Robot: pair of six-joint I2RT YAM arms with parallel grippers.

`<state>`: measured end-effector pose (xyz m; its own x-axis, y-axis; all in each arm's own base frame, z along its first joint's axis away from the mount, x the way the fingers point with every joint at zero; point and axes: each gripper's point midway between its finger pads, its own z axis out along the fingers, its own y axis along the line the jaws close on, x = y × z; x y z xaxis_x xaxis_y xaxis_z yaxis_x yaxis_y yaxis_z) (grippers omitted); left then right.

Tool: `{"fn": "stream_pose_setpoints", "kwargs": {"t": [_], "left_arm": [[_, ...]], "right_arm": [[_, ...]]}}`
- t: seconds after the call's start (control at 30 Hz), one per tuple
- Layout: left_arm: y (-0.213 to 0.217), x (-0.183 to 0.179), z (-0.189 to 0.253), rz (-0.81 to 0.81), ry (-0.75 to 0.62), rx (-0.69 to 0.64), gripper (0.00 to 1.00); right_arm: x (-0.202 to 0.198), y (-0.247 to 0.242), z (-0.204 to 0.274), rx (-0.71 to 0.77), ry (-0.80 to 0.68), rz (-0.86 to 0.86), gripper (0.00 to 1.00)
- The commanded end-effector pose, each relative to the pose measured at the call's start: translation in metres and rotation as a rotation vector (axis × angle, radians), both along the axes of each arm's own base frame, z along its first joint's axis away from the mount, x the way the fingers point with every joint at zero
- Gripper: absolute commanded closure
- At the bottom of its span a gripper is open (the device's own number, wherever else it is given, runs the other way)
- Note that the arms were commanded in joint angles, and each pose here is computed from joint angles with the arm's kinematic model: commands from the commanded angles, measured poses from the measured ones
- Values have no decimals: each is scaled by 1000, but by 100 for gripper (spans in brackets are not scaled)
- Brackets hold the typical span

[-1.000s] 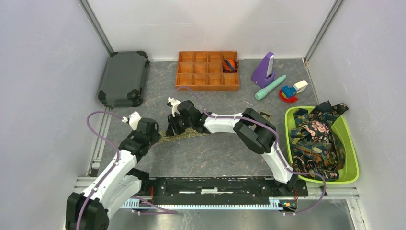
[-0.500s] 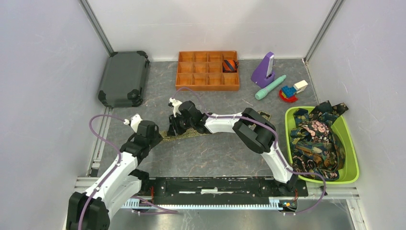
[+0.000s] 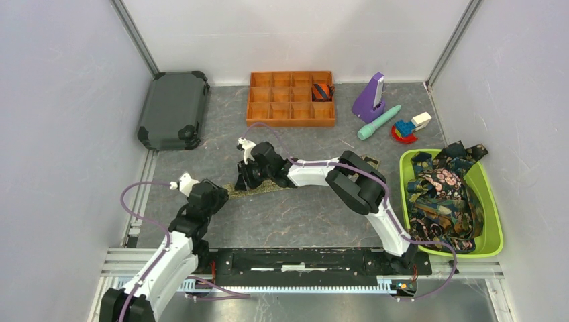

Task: Roll the ties
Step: Roll the tie at the center of the board.

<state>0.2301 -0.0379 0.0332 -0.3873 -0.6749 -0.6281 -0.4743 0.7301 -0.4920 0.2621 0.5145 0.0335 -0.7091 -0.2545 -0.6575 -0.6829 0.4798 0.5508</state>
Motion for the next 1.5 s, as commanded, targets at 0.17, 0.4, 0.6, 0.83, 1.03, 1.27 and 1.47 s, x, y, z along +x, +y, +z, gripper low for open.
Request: {"fn": "stream_pose_setpoints", "kwargs": {"t": [0.17, 0.4, 0.6, 0.83, 1.03, 1.27, 1.47], "left_arm": [[-6, 12, 7, 59, -159, -141, 48], [-7, 13, 1, 80, -165, -171, 53], [-8, 15, -2, 77, -161, -173, 60], [-8, 17, 3, 55, -167, -145, 73], [-7, 18, 11, 32, -172, -102, 91], [-7, 20, 14, 14, -130, -67, 98], [-5, 20, 21, 1, -110, -16, 98]], "right_arm": [[1, -3, -22, -37, 6, 5, 73], [2, -4, -24, -42, 5, 3, 73], [1, -4, -26, -45, 9, 2, 73], [2, -3, -19, -38, 1, 5, 73], [9, 4, 13, -6, -45, 11, 68], [8, -2, 44, 26, -89, 5, 60], [5, -9, 45, 29, -89, -14, 65]]}}
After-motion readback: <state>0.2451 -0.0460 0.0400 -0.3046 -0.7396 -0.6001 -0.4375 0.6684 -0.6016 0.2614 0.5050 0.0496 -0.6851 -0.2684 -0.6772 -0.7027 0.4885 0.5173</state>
